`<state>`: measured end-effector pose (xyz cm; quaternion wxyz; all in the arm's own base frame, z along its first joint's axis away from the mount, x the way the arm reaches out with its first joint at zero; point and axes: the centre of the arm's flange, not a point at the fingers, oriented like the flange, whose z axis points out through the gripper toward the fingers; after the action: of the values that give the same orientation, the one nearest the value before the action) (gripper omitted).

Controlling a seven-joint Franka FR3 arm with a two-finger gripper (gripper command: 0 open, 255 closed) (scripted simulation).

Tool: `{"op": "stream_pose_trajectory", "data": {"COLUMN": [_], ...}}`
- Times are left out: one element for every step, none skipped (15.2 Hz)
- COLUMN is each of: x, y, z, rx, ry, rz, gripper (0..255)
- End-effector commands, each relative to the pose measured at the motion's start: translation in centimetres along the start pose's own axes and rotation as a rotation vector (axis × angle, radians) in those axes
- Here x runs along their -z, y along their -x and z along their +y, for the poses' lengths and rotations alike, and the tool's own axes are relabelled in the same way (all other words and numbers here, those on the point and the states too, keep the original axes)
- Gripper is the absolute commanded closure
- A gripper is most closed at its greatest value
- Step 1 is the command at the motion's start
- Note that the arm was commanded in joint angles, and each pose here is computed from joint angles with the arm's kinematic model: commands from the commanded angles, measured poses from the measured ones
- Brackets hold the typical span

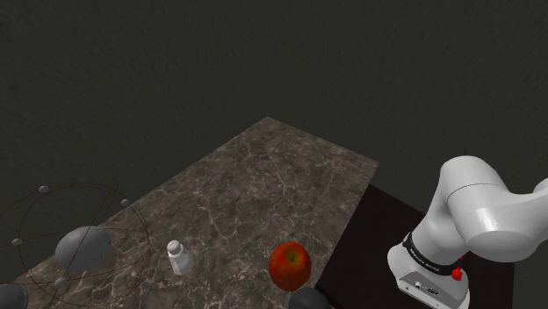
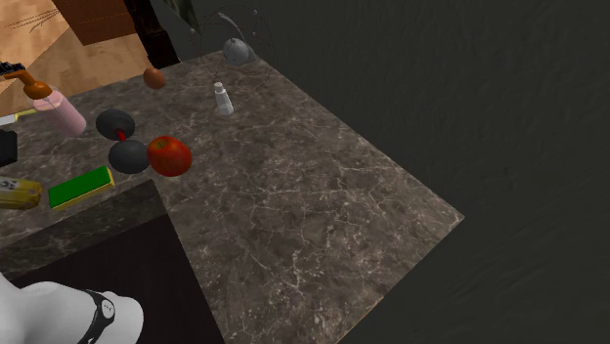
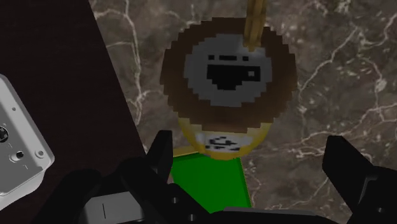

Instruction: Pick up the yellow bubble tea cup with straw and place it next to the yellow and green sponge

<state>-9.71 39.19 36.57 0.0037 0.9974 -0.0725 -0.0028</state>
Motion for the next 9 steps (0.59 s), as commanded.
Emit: {"op": "stream_pose_trajectory", "data": {"x": [2.2,3.3,3.3,3.3,3.3,3.3,3.3,3.3,3.3], "y": [-0.2,-0.2,-0.2,-0.2,-0.2,-0.2,-0.2,-0.2,-0.2], "z": [0.0,0.0,0.0,0.0,0.0,0.0,0.0,0.0,0.0], "rx": [0.0,0.0,0.0,0.0,0.0,0.0,0.0,0.0,0.0], "ry": [0.001,0.001,0.001,0.001,0.001,0.001,0.001,0.001,0.001], "rz": [0.001,0.001,0.001,0.001,0.001,0.001,0.001,0.001,0.001], "gripper": [0,0,0,0,0,0,0,0,0]}}
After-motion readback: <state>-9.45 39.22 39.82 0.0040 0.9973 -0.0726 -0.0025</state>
